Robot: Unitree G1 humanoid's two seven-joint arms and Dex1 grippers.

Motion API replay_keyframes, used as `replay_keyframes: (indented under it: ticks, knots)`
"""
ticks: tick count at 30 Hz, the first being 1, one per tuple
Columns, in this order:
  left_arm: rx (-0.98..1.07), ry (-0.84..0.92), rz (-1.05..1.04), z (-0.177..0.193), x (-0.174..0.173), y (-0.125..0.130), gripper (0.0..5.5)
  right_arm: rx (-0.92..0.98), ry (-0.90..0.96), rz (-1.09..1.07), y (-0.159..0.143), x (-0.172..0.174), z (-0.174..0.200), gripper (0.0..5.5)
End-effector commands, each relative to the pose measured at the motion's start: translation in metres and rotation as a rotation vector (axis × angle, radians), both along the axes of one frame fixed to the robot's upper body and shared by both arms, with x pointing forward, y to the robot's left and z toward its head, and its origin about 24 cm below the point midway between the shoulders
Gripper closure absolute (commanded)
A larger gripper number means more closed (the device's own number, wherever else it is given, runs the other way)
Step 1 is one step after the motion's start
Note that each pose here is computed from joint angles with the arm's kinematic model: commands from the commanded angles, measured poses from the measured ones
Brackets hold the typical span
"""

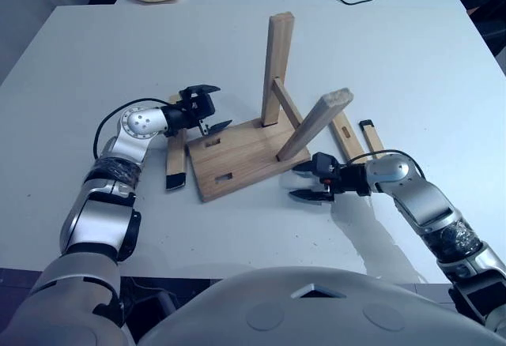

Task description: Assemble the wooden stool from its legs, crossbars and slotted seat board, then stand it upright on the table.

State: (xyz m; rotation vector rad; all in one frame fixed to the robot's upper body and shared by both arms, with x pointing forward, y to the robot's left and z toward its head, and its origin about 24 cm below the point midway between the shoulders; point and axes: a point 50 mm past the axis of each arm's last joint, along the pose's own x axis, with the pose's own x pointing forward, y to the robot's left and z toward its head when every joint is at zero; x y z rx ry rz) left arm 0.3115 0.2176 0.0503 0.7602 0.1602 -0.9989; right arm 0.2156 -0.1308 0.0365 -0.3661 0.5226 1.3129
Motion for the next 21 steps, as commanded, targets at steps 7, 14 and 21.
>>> replay_keyframes:
  ticks: [7,14,21]
  knots:
    - [-0.019,0.271,-0.149,-0.034,-0.063,-0.025,1.04,-0.009,-0.171,-0.252,-0.004,0.053,0.013,2.35]
    - [-0.065,0.245,-0.028,-0.028,-0.065,-0.021,1.04,0.014,-0.134,-0.18,0.0,0.037,0.013,2.35]
    - [-0.099,0.217,0.024,-0.026,-0.059,-0.024,1.04,0.022,-0.142,-0.162,0.003,0.037,0.017,2.35]
